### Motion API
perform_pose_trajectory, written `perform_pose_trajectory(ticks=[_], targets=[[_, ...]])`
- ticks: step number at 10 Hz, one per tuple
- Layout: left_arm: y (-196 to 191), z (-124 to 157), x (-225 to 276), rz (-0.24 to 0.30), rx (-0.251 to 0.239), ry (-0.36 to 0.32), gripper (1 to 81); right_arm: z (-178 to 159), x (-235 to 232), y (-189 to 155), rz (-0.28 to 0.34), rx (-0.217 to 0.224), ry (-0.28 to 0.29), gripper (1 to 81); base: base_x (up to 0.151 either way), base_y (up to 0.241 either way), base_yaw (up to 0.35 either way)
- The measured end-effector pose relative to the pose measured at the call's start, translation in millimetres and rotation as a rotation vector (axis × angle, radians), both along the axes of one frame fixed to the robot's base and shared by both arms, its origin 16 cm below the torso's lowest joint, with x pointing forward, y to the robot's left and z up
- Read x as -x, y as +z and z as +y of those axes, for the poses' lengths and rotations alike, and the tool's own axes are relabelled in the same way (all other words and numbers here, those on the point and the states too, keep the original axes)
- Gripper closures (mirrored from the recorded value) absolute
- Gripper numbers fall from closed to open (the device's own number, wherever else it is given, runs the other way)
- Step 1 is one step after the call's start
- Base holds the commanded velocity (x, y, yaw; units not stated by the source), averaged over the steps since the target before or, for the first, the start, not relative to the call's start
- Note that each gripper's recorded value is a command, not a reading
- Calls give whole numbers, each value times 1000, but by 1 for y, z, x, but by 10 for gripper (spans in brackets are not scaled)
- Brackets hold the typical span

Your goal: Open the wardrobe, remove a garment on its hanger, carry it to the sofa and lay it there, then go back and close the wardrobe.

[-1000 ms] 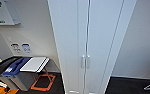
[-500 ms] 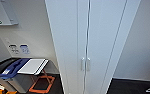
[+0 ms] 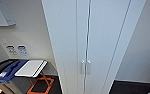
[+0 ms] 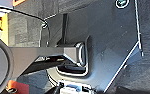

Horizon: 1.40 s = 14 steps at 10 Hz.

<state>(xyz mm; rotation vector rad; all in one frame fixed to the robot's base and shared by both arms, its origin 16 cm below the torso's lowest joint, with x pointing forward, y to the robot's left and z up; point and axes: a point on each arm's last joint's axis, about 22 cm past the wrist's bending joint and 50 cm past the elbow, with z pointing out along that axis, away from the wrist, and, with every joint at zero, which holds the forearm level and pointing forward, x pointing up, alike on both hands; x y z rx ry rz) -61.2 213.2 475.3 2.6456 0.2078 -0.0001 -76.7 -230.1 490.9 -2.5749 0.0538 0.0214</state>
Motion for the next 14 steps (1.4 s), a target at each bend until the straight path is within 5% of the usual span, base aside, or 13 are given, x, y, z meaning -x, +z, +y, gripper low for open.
perform_pose_trajectory(ticks=[8,14], targets=[[5,-3,1,3,16,1,10,22,-29,2,-18,-39,8,10,36,0,0],[59,28,-86,-118,96,0,10,49,-179,47,-147,-158,59,10,0,0,0]])
